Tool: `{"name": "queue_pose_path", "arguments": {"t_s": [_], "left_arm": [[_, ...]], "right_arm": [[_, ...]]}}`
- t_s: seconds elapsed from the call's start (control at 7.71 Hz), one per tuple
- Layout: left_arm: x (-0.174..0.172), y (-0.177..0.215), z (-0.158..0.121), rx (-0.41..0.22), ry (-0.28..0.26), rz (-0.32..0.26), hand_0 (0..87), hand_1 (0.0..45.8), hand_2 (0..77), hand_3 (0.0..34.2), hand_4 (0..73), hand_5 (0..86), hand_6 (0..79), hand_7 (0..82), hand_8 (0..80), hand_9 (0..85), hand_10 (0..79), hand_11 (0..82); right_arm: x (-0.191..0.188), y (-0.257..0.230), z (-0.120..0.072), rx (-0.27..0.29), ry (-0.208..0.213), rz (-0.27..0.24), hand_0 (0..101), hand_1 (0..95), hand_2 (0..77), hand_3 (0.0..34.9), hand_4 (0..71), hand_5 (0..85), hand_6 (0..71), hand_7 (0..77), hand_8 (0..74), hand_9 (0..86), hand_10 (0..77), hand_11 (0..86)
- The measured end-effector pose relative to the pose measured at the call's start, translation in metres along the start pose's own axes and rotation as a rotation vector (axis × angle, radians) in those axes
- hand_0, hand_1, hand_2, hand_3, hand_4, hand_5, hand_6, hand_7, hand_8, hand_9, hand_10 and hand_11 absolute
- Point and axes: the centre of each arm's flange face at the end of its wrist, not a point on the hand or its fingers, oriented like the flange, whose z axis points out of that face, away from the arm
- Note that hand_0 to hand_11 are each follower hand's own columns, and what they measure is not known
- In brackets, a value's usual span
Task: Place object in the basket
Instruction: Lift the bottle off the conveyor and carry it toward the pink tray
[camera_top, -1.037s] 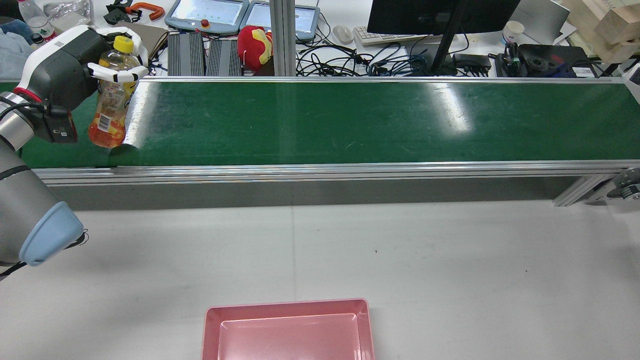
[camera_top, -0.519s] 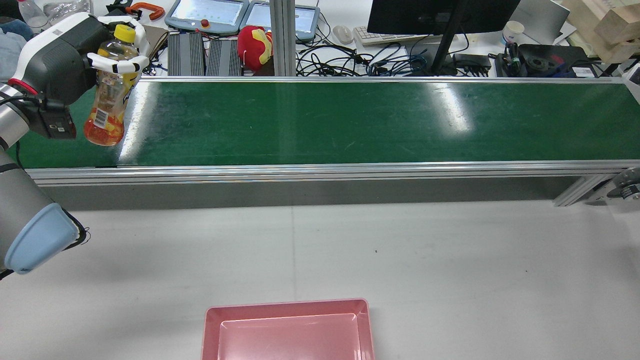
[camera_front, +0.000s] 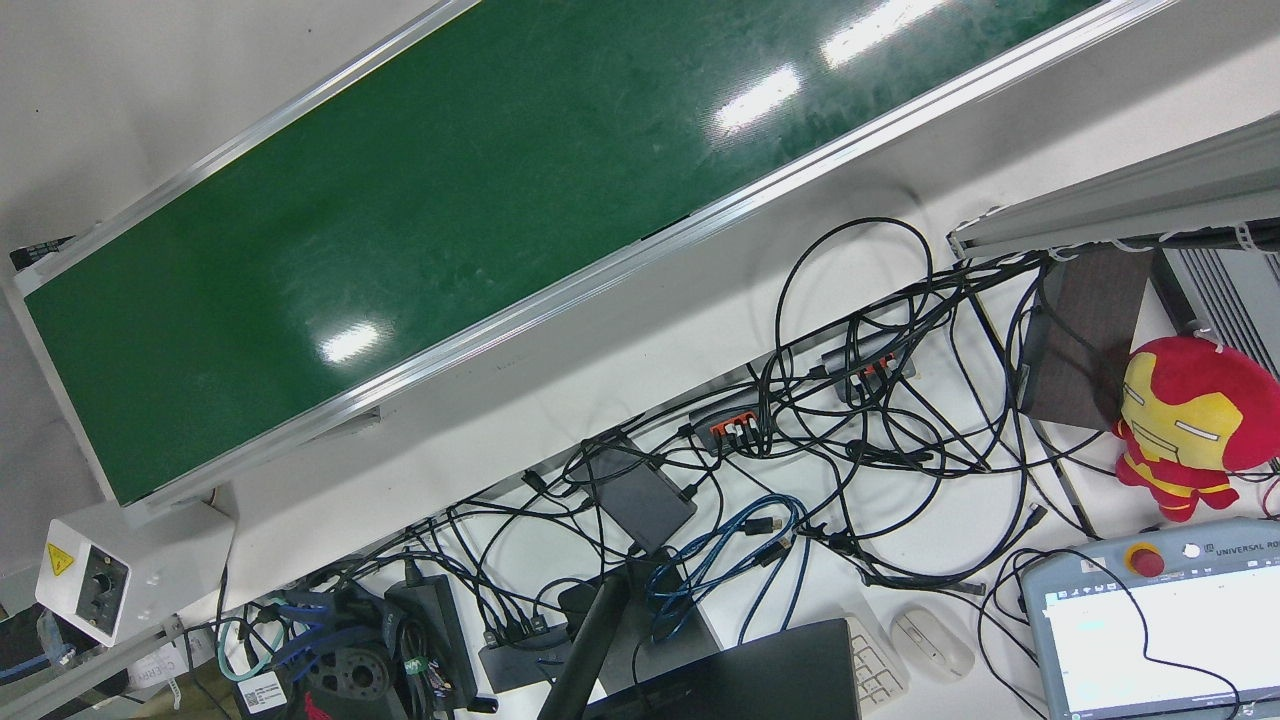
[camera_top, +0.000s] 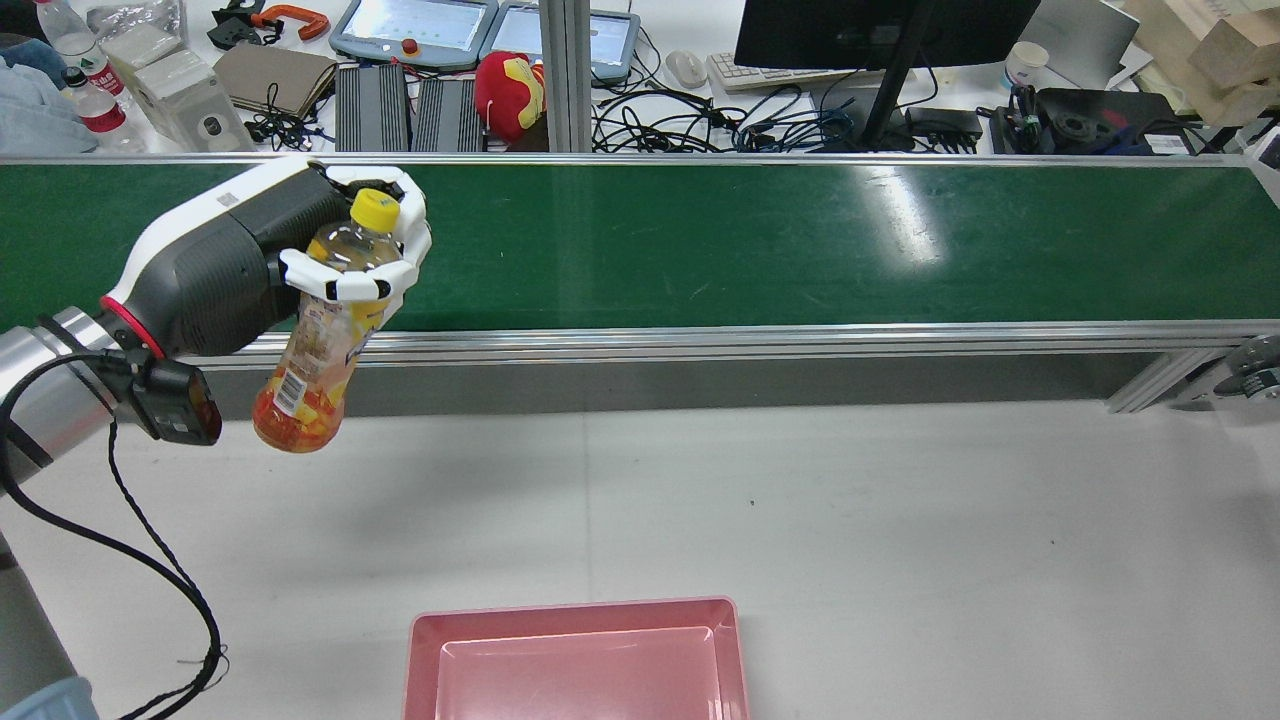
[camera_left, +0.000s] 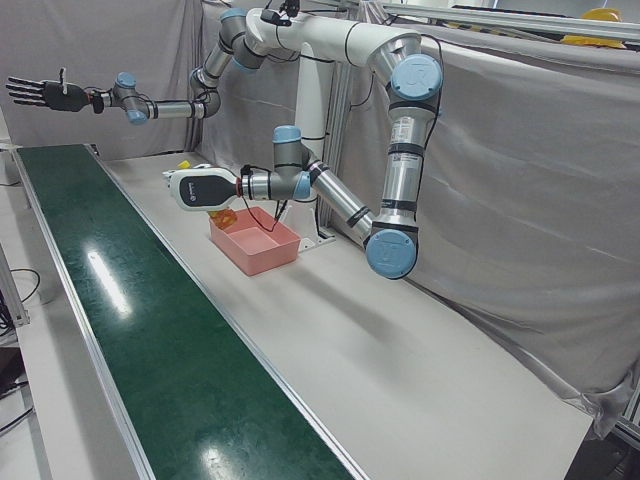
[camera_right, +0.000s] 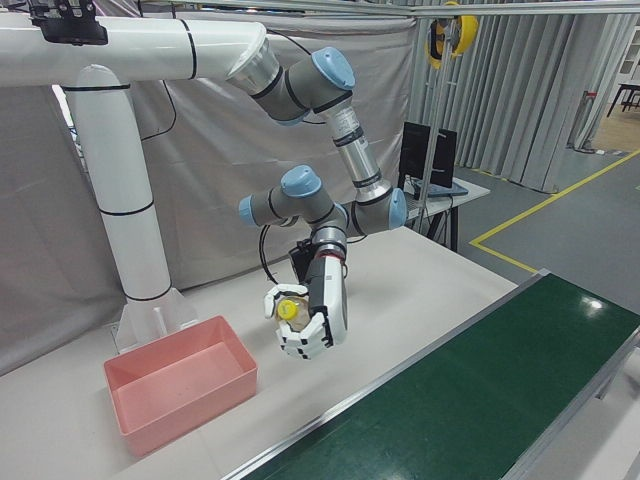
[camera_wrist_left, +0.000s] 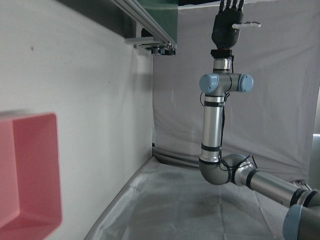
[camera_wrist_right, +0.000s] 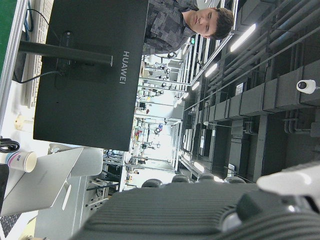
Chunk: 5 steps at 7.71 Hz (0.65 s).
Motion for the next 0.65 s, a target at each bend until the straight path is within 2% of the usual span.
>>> {"name": "queue_pose_path", "arguments": {"t_s": [0.39, 0.65], "left_arm": [[-0.091, 0.050, -0.021, -0.083, -0.185, -0.071, 51.4, 10.9, 50.2, 0.0, 41.5, 65.4, 61.1, 51.8, 61.6, 57.8, 61.6, 58.9], [-0.141, 0.073, -0.035, -0.105, -0.293, -0.101, 52.0, 10.9, 50.2, 0.0, 41.5, 65.4, 61.1, 51.8, 61.6, 57.8, 61.6, 58.9]], "right_arm": [[0.000, 0.000, 0.000, -0.001, 0.000, 0.000, 0, 0.0, 0.5, 0.2, 0.0, 0.0, 0.0, 0.5, 0.0, 0.0, 0.0, 0.0], [0.000, 0.000, 0.000, -0.001, 0.001, 0.000, 0, 0.0, 0.5, 0.3, 0.0, 0.0, 0.0, 0.5, 0.0, 0.0, 0.0, 0.0]]}}
